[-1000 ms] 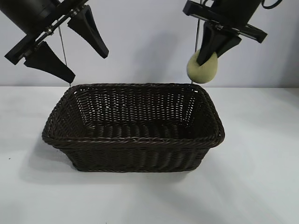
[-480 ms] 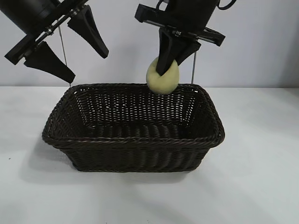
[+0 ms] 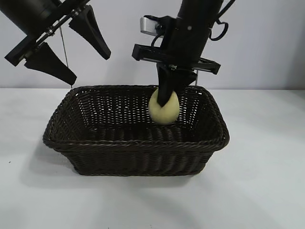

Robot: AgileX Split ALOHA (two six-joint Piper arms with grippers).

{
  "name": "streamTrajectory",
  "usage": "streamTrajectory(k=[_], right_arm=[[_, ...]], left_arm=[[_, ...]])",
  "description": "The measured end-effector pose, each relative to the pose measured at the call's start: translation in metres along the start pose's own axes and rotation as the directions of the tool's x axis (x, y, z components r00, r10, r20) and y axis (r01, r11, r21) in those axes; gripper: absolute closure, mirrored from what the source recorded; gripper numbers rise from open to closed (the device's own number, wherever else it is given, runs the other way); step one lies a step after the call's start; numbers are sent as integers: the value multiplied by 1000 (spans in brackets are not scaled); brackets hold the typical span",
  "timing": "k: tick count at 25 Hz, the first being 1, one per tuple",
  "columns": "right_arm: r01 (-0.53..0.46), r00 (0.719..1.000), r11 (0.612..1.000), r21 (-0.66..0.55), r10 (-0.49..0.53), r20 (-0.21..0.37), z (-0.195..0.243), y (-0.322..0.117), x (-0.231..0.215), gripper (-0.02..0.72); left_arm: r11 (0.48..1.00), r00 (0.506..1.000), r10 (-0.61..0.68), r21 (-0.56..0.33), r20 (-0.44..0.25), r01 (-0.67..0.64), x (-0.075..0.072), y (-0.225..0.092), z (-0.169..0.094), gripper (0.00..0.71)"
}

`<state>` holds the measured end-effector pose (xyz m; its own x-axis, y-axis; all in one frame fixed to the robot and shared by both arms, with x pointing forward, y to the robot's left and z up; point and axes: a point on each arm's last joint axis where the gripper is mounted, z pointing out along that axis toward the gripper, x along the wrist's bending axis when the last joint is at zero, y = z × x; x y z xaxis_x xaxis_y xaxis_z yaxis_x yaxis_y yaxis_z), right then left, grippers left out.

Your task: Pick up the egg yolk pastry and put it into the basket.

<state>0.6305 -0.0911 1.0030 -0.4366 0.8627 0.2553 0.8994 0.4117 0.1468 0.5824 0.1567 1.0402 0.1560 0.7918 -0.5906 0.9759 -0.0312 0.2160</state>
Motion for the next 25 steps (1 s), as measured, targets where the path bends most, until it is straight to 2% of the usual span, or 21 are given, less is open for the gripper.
streamTrajectory(k=[2, 5, 14, 25], right_arm=[[-6, 1000, 1000, -7, 6, 1, -3, 0, 1, 209], [2, 1000, 999, -44, -2, 1, -20, -2, 5, 169], [-32, 999, 977, -209, 37, 18, -94, -16, -10, 164], [-80, 996, 957, -279, 91, 25, -126, -26, -36, 164]], left_arm=[[1000, 1000, 0, 1, 0, 0, 0, 0, 0, 168], [1000, 1000, 0, 1, 0, 0, 0, 0, 0, 168], [1000, 1000, 0, 8, 1, 0, 0, -1, 0, 168], [1000, 1000, 0, 9, 1, 0, 0, -1, 0, 168]])
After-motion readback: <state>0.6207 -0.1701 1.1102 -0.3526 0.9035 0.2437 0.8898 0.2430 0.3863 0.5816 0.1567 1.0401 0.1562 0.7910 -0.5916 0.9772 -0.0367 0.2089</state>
